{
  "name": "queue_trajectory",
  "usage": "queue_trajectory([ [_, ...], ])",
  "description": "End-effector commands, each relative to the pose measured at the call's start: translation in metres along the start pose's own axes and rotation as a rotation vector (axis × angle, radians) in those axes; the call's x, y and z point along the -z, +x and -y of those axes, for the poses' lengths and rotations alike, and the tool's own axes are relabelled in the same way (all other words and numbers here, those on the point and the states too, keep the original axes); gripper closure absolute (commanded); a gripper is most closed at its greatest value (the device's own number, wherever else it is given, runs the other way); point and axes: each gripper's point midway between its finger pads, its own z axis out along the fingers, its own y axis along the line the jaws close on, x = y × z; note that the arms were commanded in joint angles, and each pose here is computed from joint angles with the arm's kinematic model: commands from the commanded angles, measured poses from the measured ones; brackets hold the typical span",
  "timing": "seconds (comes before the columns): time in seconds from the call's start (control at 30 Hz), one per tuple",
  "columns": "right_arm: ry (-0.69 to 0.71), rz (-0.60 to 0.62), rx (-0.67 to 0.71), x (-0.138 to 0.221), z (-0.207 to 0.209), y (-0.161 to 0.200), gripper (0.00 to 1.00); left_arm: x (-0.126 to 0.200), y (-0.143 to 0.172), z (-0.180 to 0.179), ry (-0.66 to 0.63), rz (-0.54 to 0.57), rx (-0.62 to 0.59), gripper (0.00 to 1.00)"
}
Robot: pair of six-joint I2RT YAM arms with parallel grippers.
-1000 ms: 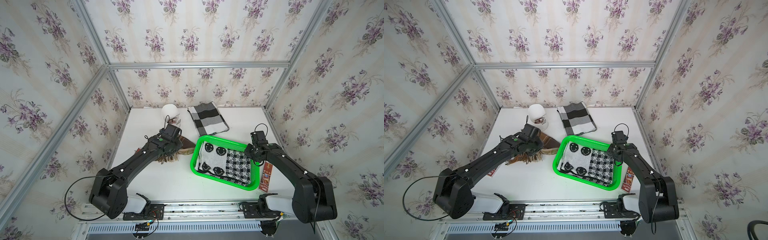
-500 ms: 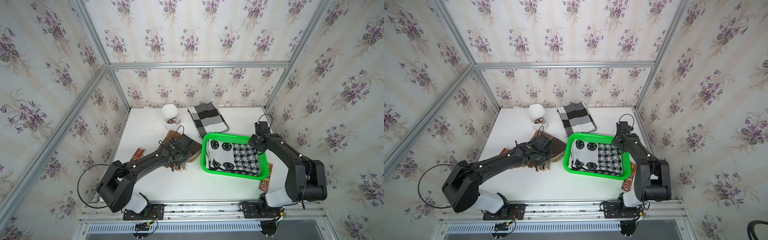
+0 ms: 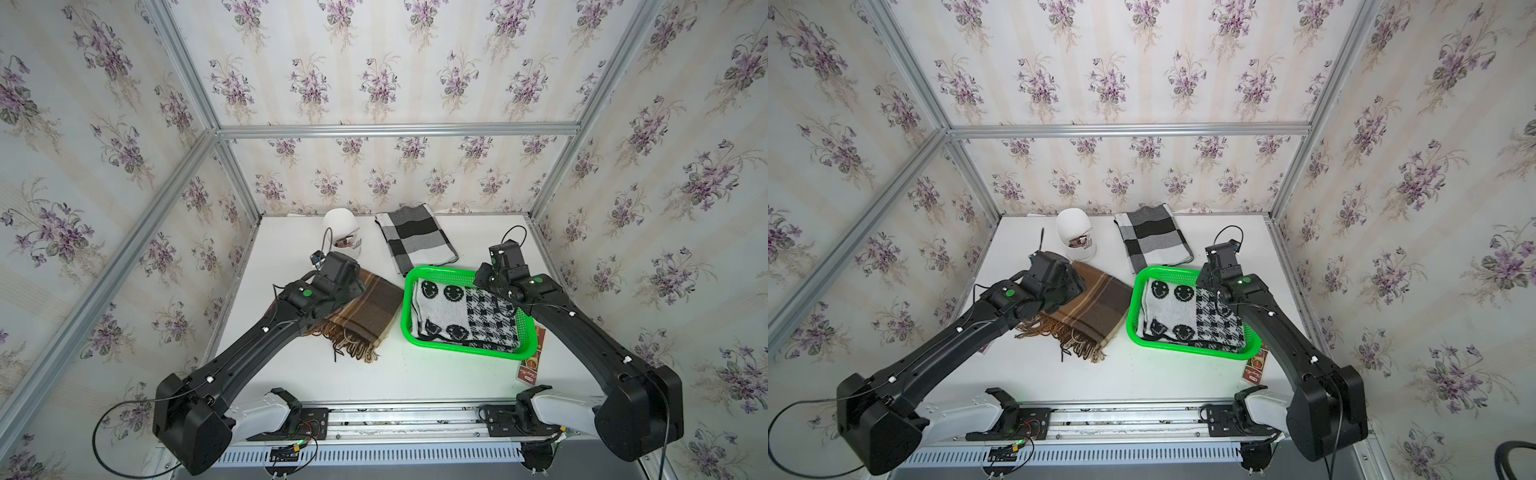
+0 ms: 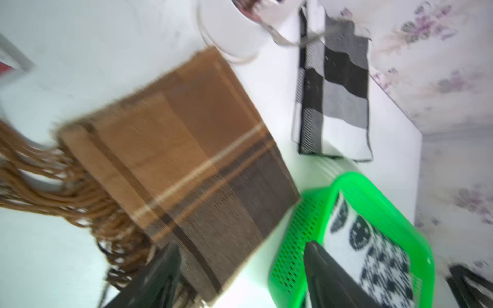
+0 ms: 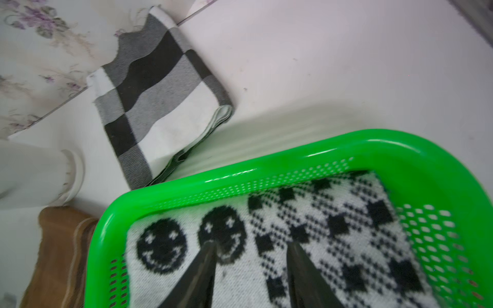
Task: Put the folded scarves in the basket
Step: Pick up the scarf at the center of the board.
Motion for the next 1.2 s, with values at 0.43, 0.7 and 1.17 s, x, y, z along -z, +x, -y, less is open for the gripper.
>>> queue_trajectory([
  [0.43, -0.123, -0.057, 0.033, 0.022, -0.049, 0.018, 0.52, -0.154, -0.036, -0.064, 0.114, -0.432, -0.392, 0.31],
  [0.7, -0.122, -0.063, 0.04, 0.02, -0.05, 0.019, 0.52, -0.165, -0.033, -0.06, 0.266, -0.499, -0.306, 0.32],
  [1.17, -0.143, -0.081, 0.04, 0.022, -0.052, 0.026, 0.52, -0.181, 0.005, -0.07, 0.151, -0.572, -0.323, 0.46],
])
